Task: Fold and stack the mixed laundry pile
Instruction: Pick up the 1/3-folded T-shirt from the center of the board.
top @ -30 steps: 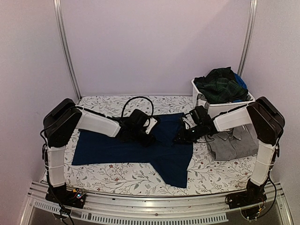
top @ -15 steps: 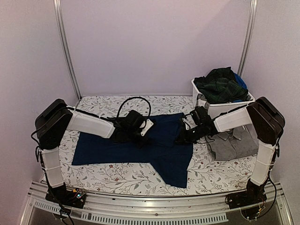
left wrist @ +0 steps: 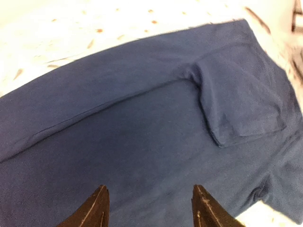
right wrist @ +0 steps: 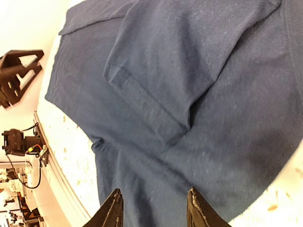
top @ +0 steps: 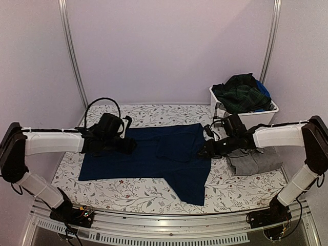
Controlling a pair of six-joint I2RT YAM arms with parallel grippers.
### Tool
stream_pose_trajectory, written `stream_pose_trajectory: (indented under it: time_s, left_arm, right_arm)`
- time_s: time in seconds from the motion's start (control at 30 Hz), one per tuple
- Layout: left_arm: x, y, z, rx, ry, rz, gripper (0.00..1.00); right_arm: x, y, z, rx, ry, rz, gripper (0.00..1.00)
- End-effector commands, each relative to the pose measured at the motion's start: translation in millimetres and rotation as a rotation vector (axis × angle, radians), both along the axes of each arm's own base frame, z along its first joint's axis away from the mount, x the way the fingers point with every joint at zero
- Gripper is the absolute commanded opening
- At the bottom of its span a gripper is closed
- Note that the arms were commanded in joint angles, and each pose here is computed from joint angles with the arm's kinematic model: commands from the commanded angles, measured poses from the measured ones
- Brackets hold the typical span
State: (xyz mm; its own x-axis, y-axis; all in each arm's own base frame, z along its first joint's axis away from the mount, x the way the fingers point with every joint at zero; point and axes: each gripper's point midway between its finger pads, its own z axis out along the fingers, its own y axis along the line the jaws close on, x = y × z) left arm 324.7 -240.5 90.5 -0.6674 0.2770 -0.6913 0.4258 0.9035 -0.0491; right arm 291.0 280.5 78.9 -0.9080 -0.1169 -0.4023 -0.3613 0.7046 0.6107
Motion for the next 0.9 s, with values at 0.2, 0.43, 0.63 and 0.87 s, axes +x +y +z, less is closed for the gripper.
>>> stream_pose_trajectory:
  time_s: [0.2,0.43,0.63,0.87]
  left_arm:
    - [-54,132,31,-0.292,0.169,0.707,0.64]
    - [-83,171,11,-0.373,0.282,0.942,0.67]
    - [-98,201,2,-0.425,0.311,1.093,0.73]
    - [-124,232,-8,-0.395,0.354,1.254,0.78]
  right_arm:
    - [-98,-29,-21,-0.057,0.177,0.011,0.44]
    - [-129,-26,-28,0.024,0.276,0.008,0.50]
    - [-143,-8,-33,0.100,0.357,0.023,0.47]
    - [-143,11,-35,0.120,0.353,0.064,0.37]
